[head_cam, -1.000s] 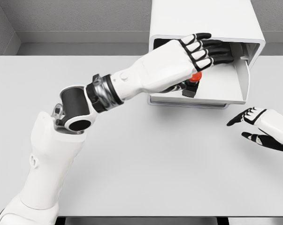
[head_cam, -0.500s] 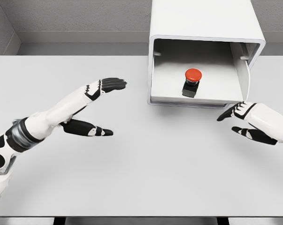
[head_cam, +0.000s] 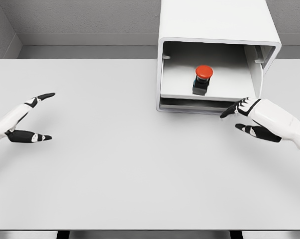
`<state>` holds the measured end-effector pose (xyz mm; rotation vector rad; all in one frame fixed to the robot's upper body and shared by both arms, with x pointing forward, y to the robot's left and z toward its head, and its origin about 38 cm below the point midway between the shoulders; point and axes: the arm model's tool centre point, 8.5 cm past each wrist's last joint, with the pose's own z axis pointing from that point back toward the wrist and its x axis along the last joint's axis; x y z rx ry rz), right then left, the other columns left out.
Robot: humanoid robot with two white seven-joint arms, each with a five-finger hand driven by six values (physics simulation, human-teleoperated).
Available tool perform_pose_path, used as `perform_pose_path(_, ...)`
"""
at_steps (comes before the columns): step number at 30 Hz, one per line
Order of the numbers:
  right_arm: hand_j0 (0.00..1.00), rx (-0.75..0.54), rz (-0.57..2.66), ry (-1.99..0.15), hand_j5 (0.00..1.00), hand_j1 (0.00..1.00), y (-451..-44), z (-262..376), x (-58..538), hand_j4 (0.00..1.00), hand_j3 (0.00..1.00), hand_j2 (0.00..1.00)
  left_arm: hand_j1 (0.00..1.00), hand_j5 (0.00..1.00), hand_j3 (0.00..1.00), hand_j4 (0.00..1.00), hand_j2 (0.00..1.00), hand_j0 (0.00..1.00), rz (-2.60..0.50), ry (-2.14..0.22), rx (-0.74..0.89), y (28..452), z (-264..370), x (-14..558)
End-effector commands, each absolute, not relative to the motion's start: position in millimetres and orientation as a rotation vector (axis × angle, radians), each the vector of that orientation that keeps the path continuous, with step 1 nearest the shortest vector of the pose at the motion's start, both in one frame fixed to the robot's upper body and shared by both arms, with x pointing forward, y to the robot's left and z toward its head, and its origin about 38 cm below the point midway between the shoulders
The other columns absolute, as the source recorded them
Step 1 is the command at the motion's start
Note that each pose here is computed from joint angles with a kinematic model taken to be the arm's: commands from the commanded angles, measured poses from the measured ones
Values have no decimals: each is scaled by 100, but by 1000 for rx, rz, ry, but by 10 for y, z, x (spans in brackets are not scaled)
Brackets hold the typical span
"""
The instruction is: Slide open multi-storey tabletop storage cabinets and put open load switch and slide close multi-storey tabletop storage cabinets
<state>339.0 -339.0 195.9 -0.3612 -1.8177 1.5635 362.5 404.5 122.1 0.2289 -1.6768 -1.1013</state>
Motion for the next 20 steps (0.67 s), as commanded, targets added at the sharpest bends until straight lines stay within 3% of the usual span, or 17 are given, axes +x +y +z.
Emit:
perform_pose_path(1,65,-334,1557,-1788,65,65,-3397,1839,3404,65,65,65,100,100,100,100,100,100,-1088,-1665,233,4091,1194,3622)
perform_pose_path(14,67,-323,1556,-1765,67,67,-3386,1788,3580,67,67,67,100,100,100,100,100,100,-1089,-1667,231,4081,1193,3619)
perform_pose_path(20,67,-421,1485,-1695,67,67,-3937,1920,3487,67,67,67,100,100,100,100,100,100,-1076,-1657,259,4177,1208,3615)
